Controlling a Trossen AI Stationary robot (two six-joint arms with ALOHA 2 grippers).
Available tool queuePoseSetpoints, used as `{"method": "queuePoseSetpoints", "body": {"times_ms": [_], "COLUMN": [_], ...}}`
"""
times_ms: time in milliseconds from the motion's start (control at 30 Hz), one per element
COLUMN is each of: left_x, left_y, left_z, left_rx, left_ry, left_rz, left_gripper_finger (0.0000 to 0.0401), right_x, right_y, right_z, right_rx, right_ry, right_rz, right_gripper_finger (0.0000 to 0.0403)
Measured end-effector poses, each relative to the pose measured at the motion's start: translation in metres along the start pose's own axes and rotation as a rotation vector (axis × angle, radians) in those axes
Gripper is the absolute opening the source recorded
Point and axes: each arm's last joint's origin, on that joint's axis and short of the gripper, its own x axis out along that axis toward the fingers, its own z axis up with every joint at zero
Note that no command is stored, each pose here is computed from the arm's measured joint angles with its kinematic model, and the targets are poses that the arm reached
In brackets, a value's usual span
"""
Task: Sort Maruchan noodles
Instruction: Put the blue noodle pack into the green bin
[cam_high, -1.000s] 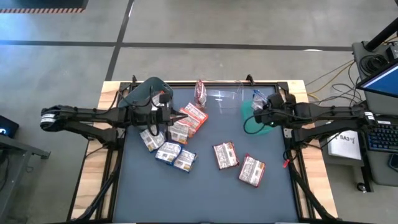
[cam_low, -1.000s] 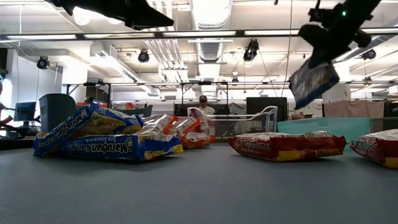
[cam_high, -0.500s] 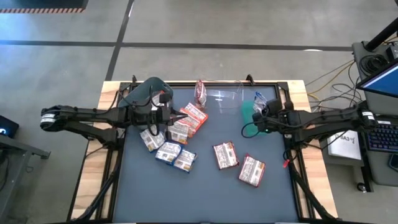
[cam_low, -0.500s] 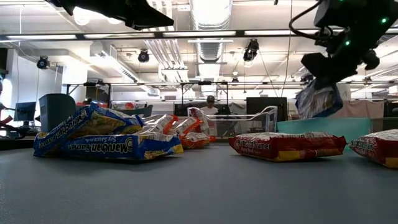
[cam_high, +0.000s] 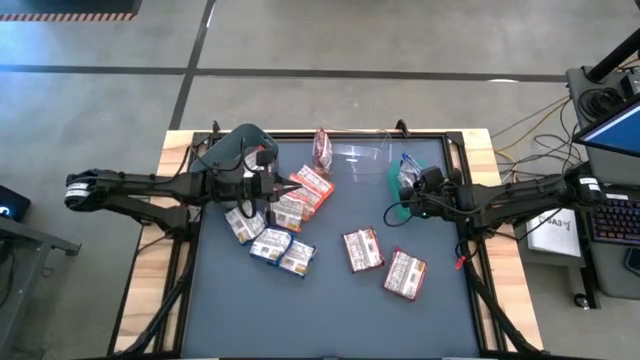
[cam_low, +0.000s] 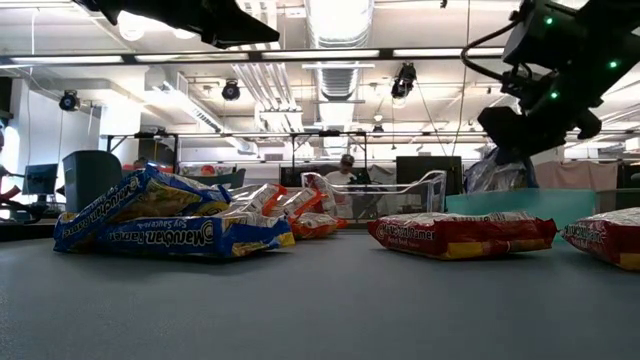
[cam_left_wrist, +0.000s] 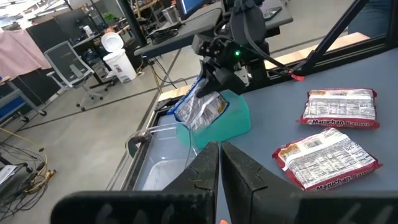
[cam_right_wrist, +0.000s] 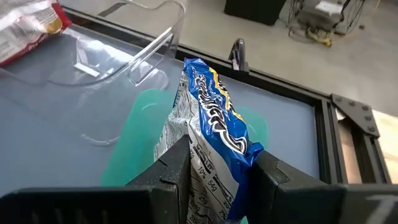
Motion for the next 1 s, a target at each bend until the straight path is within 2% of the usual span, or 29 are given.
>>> {"method": "queuePoseSetpoints", "body": {"times_ms": [700,867,1000], "left_x": [0.000,0.000,0.000], "left_y": [0.000,0.000,0.000], "left_z": [0.000,0.000,0.000], "left_rx": [0.000,0.000,0.000], "left_ry": [0.002,0.002,0.002], "left_rz": [-0.001,-0.001,-0.001], "left_gripper_finger": [0.0000,0.0000,0.0000], "right_x": [-0.021,-0.026,-0.024], "right_y": [0.004,0.005,0.003], "right_z": [-0.002,-0.009,-0.017], "right_rx": [-0.070,-0.101,-0.073], "right_ry": [-0.239,-0.290,-0.302], "right_rz": [-0.031,-0.022,-0.017], "right_gripper_finger": [0.0093,0.0093,0.0093]}}
